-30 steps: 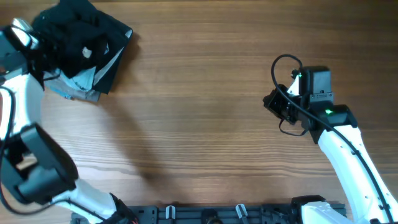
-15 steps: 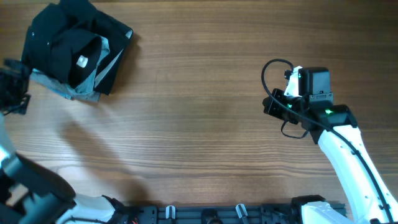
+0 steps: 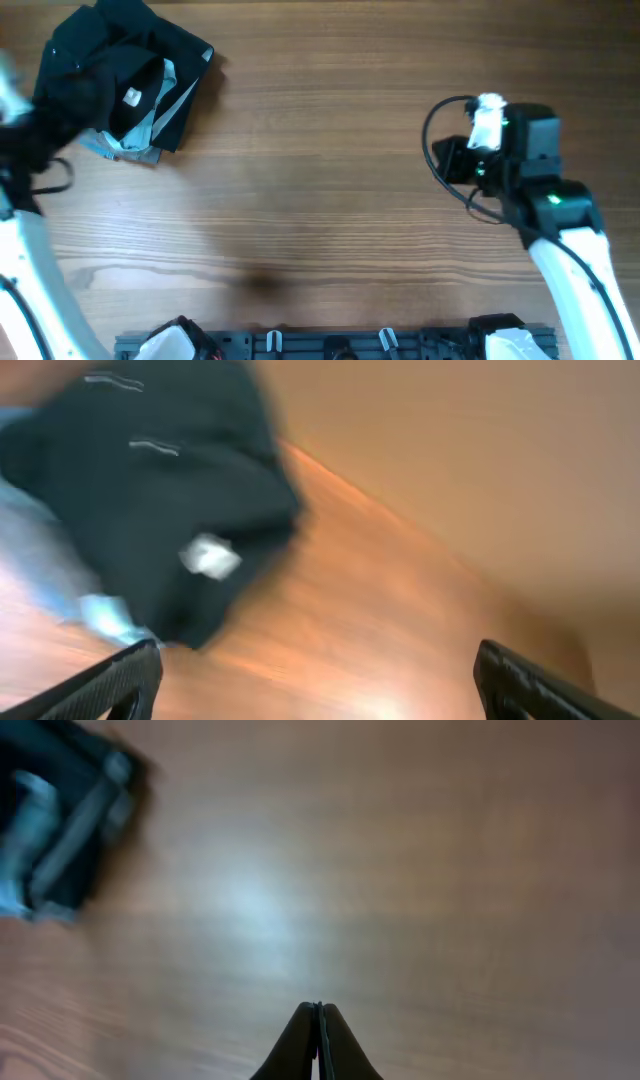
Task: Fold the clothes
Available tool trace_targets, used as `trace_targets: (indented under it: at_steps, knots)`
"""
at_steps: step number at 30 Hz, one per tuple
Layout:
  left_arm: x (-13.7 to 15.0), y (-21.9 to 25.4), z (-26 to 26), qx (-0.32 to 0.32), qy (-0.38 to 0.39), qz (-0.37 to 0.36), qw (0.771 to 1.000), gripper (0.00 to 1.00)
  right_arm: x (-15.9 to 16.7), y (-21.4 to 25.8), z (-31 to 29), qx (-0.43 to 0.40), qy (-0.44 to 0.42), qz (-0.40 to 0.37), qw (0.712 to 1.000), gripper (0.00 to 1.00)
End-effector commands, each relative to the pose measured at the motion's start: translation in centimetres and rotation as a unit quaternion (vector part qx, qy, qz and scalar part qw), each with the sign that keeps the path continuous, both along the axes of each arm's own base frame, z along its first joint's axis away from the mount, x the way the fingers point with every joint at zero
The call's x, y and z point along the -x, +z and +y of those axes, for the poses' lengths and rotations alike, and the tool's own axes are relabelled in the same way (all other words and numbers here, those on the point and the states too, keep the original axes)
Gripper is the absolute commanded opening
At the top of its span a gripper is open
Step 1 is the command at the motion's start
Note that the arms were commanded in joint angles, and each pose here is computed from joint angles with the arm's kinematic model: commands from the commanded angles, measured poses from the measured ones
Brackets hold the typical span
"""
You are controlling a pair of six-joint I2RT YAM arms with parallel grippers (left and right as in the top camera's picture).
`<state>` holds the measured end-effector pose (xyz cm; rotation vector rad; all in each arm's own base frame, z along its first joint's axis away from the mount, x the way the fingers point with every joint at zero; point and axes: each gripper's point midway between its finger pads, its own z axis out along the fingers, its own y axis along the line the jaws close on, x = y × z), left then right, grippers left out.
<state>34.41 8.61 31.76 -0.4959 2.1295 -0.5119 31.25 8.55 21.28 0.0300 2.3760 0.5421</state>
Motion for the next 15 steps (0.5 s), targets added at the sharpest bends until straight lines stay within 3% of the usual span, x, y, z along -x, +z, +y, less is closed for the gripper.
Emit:
trace_targets:
  at_steps: [1,2,5,8,9,15]
  knots:
    - [1.5,3.1,-6.4,-0.144,-0.114,-0.014,0.983,1.00,0.6,9.2,-0.4,0.027,0.015,-0.139,0.990,0.10]
    - [2.0,3.4,-7.3,-0.166,-0.115,-0.006,0.979,1.00,1.0,10.8,-0.5,0.029,0.018,-0.163,0.986,0.15]
    - [3.4,3.9,-8.7,-0.211,-0.094,0.013,0.973,1.00,2.7,14.8,-0.5,0.023,0.020,-0.221,0.975,0.44]
    - [5.3,4.0,-9.0,-0.205,-0.046,0.033,0.977,1.00,4.9,16.9,0.0,0.008,0.037,-0.257,0.966,0.93]
    - [5.8,4.0,-9.3,-0.200,-0.043,0.035,0.978,1.00,5.5,17.2,0.0,0.005,0.039,-0.261,0.965,0.99]
    - [7.9,3.0,-9.7,-0.197,-0.057,0.065,0.977,1.00,6.9,17.4,-0.1,0.004,0.039,-0.265,0.963,1.00]
